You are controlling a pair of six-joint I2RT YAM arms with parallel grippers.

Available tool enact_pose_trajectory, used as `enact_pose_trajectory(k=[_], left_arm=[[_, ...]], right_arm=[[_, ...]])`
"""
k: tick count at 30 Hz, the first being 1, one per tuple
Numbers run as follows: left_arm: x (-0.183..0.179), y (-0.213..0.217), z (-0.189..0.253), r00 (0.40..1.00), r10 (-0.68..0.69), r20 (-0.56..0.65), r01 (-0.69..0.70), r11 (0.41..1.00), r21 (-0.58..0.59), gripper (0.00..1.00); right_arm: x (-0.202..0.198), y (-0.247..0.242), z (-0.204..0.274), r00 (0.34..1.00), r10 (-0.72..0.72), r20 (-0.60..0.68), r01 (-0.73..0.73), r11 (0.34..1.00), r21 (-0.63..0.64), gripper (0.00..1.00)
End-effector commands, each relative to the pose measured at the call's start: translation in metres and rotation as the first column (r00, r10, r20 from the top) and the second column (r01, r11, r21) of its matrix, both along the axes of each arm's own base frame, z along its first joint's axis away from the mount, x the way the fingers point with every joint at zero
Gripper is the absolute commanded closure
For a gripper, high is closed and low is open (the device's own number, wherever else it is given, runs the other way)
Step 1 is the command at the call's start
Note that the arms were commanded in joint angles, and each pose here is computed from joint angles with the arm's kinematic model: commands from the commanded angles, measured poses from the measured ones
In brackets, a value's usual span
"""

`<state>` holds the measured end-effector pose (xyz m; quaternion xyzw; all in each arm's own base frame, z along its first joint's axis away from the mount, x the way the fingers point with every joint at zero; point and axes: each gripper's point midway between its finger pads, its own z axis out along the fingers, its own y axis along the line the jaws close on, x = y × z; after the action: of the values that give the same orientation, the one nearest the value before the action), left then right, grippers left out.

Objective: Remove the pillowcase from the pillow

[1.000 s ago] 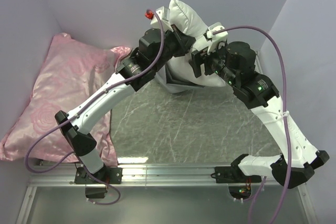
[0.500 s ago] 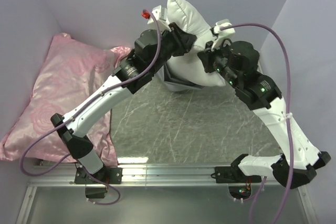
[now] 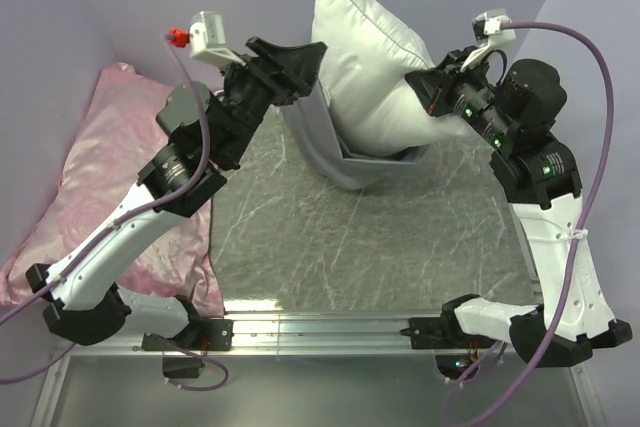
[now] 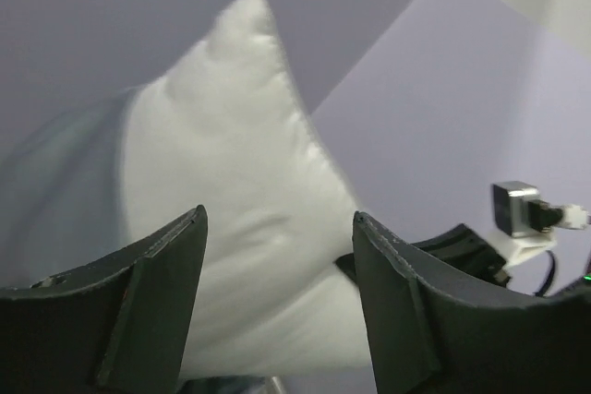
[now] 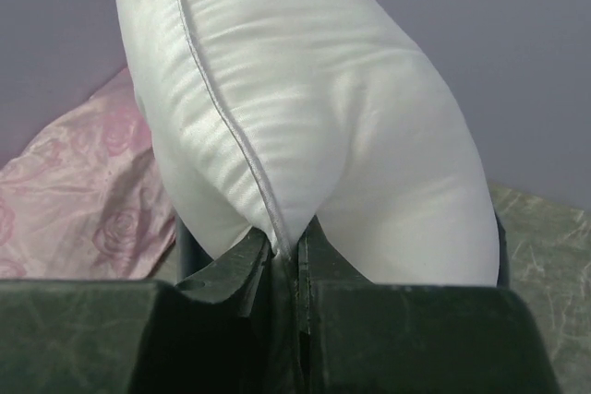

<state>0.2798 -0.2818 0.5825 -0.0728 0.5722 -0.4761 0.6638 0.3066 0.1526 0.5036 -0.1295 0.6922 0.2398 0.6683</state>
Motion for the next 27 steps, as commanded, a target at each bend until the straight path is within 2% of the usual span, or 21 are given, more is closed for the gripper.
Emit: enact_pose_trajectory(k=[1,3,4,6,8,9,11,12,15,19,23,25,27], left_arm=[[0.021,0.035,-0.032,0.975,0.209,-0.074,-0.207,0.978,0.035,0.32],[0.035,0.05,-0.05,0.963,0.244,-0.113,-0.242,0.97,0.034,0.3],[0.056,0.065,-0.07,0.948,0.284,-0.142,-0.278,0.959,0.059,0.29],[0.07,0.061,-0.087,0.966,0.197,-0.168,-0.19,0.98,0.057,0.27],[0.091,0.076,-0.096,0.973,0.194,-0.126,-0.19,0.981,0.042,0.21],[0.09,0.064,-0.099,0.991,0.083,-0.107,-0.079,0.996,0.043,0.2],[0.107,0.078,-0.089,0.999,0.035,-0.035,-0.034,0.999,0.009,0.18],[0.109,0.062,-0.097,0.995,-0.093,-0.045,0.093,0.996,0.007,0.18],[0.132,0.069,-0.088,0.99,-0.14,-0.002,0.14,0.989,-0.048,0.18],[0.139,0.063,-0.078,0.948,-0.306,0.083,0.313,0.945,-0.091,0.19],[0.161,0.039,-0.09,0.895,-0.443,0.047,0.445,0.887,-0.12,0.21],[0.162,0.037,-0.085,0.88,-0.469,0.078,0.475,0.869,-0.135,0.22],[0.168,0.033,-0.092,0.877,-0.477,0.057,0.48,0.864,-0.151,0.23]], right_arm=[[-0.018,-0.005,0.081,0.974,0.048,0.223,-0.081,0.987,0.142,1.0],[-0.012,-0.01,0.085,0.972,0.058,0.229,-0.094,0.985,0.146,1.0],[-0.011,-0.01,0.086,0.972,0.077,0.224,-0.117,0.979,0.169,1.0],[-0.015,-0.005,0.089,0.96,0.161,0.231,-0.202,0.965,0.169,1.0],[-0.012,-0.014,0.097,0.953,0.177,0.247,-0.23,0.952,0.204,1.0],[-0.019,-0.009,0.098,0.937,0.242,0.253,-0.293,0.937,0.191,1.0],[-0.02,-0.01,0.105,0.927,0.263,0.269,-0.322,0.925,0.204,1.0],[-0.02,-0.009,0.105,0.923,0.277,0.268,-0.335,0.921,0.201,1.0],[-0.017,-0.006,0.105,0.92,0.296,0.257,-0.353,0.911,0.213,1.0],[-0.013,-0.005,0.098,0.923,0.303,0.237,-0.355,0.908,0.221,1.0],[-0.013,-0.006,0.095,0.928,0.298,0.225,-0.346,0.913,0.218,1.0],[-0.014,-0.007,0.096,0.93,0.293,0.221,-0.339,0.916,0.215,1.0],[-0.015,-0.007,0.096,0.932,0.289,0.22,-0.335,0.918,0.213,1.0]])
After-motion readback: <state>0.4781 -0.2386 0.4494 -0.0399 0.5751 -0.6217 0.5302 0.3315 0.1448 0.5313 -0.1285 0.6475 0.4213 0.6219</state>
